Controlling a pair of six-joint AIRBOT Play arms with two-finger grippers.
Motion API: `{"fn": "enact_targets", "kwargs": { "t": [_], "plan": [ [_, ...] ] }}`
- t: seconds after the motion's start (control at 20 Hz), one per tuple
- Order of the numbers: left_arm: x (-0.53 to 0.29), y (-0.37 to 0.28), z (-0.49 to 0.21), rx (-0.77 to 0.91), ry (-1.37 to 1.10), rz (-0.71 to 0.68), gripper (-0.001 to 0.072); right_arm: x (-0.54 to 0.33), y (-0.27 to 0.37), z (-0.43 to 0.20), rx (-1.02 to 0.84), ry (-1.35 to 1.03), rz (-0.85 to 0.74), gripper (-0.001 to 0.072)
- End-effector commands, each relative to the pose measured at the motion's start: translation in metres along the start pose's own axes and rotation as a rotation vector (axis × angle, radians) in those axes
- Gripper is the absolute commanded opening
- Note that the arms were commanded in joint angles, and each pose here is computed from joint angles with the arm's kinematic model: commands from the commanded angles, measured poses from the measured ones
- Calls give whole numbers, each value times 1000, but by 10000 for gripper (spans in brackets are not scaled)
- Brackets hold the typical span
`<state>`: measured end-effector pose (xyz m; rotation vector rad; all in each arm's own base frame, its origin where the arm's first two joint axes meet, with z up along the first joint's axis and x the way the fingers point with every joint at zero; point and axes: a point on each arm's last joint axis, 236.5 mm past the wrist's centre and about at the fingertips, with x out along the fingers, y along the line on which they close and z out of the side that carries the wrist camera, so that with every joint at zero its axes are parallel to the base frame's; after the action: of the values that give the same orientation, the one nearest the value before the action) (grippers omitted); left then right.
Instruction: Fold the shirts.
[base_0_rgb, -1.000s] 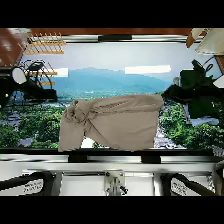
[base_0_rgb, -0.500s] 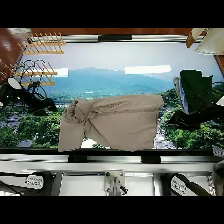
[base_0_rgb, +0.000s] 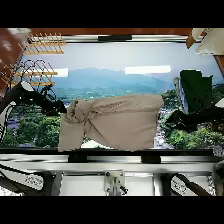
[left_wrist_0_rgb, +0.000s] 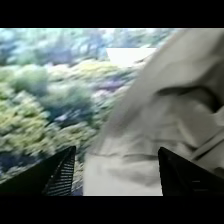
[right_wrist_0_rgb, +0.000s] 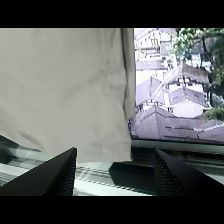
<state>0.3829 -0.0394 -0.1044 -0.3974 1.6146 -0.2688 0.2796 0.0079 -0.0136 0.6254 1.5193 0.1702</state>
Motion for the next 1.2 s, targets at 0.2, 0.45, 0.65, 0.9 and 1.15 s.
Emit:
{"fn": "enact_targets", "kwargs": {
  "t": [0.2, 0.45, 0.65, 0.9, 1.15],
  "plan": [
    [6, -8, -16, 32, 90, -35, 32, 18, -6, -40, 29, 147, 15, 584],
    [-19, -18, -19, 60, 63, -37, 31, 67, -5, -91, 84, 261, 123, 585],
    [-42, -27, -18, 87, 4, -29, 31, 95, -8, -99, 78, 246, 79, 585],
    [-57, -35, -24, 106, -8, -30, 31, 120, 11, -84, 45, 161, 38, 585],
    [-63, -38, -26, 114, -18, -31, 30, 134, 33, -95, -11, 182, 31, 466]
  ]
}}
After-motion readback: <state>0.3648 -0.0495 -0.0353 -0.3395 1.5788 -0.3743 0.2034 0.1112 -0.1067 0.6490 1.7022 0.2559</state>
